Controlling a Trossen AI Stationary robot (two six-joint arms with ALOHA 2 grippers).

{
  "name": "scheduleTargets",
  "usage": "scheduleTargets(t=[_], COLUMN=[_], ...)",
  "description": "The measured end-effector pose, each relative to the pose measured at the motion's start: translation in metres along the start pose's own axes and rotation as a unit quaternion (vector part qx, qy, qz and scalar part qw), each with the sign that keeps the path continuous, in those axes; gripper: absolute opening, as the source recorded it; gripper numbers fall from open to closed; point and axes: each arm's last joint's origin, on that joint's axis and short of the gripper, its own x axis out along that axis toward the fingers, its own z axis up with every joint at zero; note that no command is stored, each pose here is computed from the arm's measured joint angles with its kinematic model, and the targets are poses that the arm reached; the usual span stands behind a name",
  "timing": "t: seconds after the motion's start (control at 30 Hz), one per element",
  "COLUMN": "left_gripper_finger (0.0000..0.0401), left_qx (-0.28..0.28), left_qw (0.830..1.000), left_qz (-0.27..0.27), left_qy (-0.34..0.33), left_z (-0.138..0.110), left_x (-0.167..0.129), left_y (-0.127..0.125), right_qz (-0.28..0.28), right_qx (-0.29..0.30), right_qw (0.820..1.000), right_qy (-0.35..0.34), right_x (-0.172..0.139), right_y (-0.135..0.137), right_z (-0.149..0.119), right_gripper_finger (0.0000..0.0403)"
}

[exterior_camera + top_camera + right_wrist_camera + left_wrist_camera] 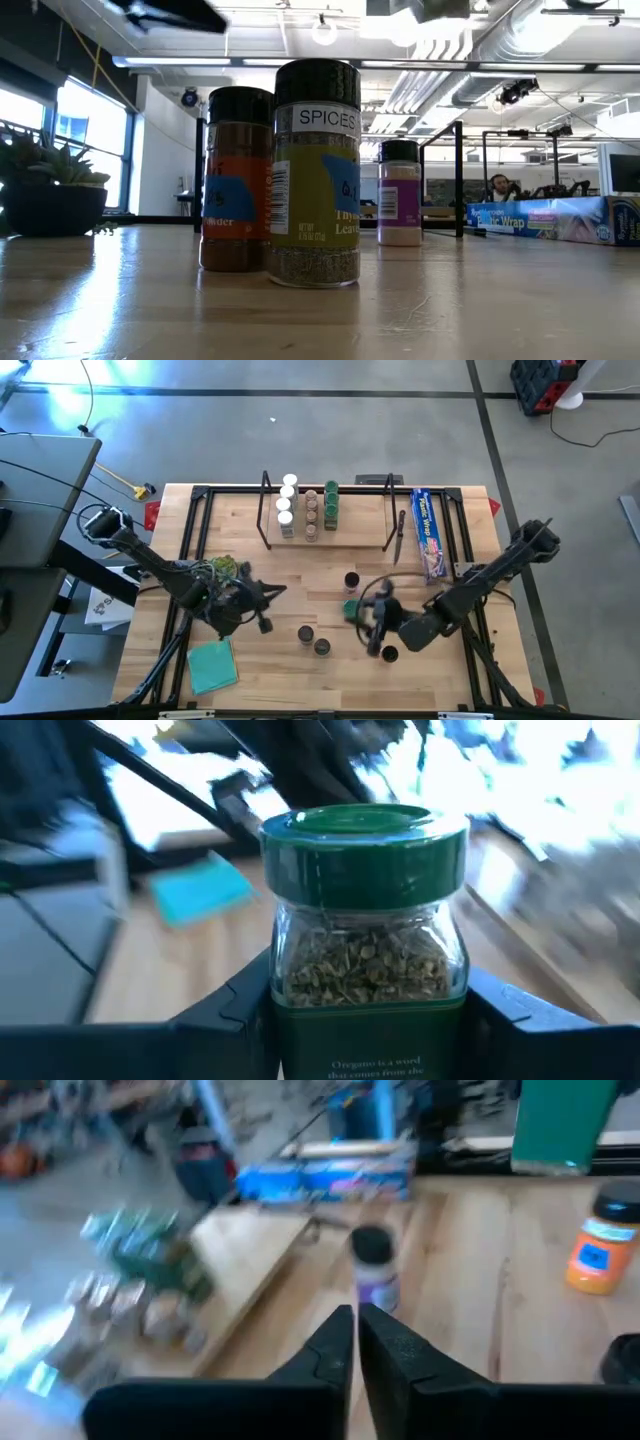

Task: Shelf spices
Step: Put the green seasoning bottle on the shelf aligned with the other green seasoning bottles

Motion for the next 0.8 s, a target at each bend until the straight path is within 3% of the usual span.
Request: scheduleTargets(t=[0.13, 0.23, 0.4, 0.5, 0.6, 0.8], left_gripper_finger=[0.0067, 0.0122, 0.0215, 0.0255, 0.0275, 0.0281], left_qx=[0.053, 0.063, 0.042, 0.024, -0.003, -0.05], left_qw=[0.996, 0.988, 0.974, 0.966, 0.961, 0.942], left_qz=[-0.063, -0.118, -0.18, -0.206, -0.207, -0.234], left_qy=[-0.042, -0.079, -0.133, -0.157, -0.181, -0.235], left_z=[0.006, 0.005, -0.002, -0.007, -0.01, -0.009], left_x=[0.027, 0.049, 0.078, 0.09, 0.098, 0.102], left_y=[-0.018, -0.028, -0.039, -0.043, -0.046, -0.048], right_qz=[0.059, 0.067, 0.051, 0.007, -0.021, 0.014], right_qx=[-0.034, -0.055, -0.047, -0.039, -0.043, -0.032], right_qw=[0.995, 0.989, 0.982, 0.982, 0.982, 0.982], right_qy=[-0.079, -0.123, -0.174, -0.183, -0.185, -0.185], right_x=[0.016, 0.024, 0.026, 0.023, 0.021, 0.022], right_y=[0.022, 0.03, 0.034, 0.033, 0.033, 0.034], right_z=[0.005, 0.004, 0.01, 0.012, 0.013, 0.013], right_gripper_finger=[0.0184, 0.0184, 0.0184, 0.0184, 0.0184, 0.0184])
